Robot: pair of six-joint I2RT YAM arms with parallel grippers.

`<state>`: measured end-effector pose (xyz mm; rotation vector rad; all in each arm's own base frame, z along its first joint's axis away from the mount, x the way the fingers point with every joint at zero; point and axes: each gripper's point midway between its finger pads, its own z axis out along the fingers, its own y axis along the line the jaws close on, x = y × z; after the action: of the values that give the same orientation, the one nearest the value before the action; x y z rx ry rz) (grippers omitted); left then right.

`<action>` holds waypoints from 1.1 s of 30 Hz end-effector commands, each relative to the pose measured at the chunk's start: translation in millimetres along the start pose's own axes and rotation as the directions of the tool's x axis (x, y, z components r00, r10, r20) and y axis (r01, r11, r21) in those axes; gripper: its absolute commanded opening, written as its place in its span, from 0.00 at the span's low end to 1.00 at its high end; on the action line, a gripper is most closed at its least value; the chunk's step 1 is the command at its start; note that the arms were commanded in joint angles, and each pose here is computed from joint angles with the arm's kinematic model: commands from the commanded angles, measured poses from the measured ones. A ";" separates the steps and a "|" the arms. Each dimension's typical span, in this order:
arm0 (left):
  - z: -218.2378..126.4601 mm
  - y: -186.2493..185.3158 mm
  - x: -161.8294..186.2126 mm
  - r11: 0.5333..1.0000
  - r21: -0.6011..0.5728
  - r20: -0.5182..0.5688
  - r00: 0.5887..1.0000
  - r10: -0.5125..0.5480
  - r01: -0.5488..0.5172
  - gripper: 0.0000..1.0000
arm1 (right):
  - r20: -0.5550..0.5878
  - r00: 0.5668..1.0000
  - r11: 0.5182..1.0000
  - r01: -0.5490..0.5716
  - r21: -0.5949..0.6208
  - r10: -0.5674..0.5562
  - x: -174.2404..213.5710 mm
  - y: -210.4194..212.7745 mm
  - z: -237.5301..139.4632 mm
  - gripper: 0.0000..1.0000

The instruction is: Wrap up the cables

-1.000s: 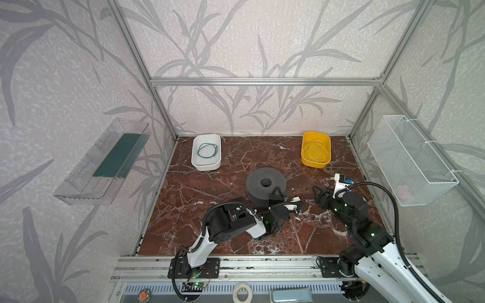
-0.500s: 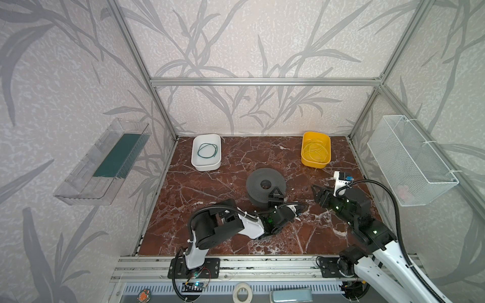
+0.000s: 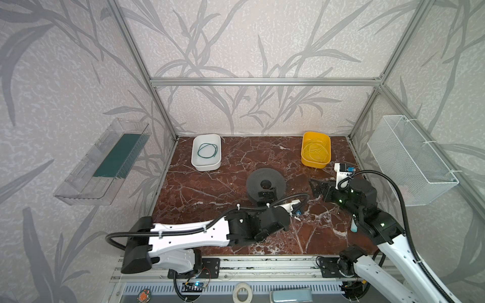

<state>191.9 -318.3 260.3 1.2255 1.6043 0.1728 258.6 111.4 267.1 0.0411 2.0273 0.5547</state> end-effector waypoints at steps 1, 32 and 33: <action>-17.1 26.6 14.5 0.979 -0.062 0.022 0.981 -0.191 0.192 0.99 | -0.026 1.000 1.000 0.015 0.016 -0.015 -0.2 -0.5 3.4 0.99; -4.3 183.3 339.2 0.299 -0.664 0.333 0.629 -0.703 0.686 0.99 | 0.137 0.821 0.799 0.480 0.363 -0.555 17.4 -98.7 71.8 0.99; -0.2 183.5 342.4 0.304 -0.663 0.325 0.629 -0.706 0.684 0.99 | 0.146 0.822 0.804 0.474 0.359 -0.550 21.7 -101.6 74.4 0.99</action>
<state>323.5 34.6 148.0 -0.1835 1.7612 0.3501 325.8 57.5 174.5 -0.2710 1.8216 -0.1091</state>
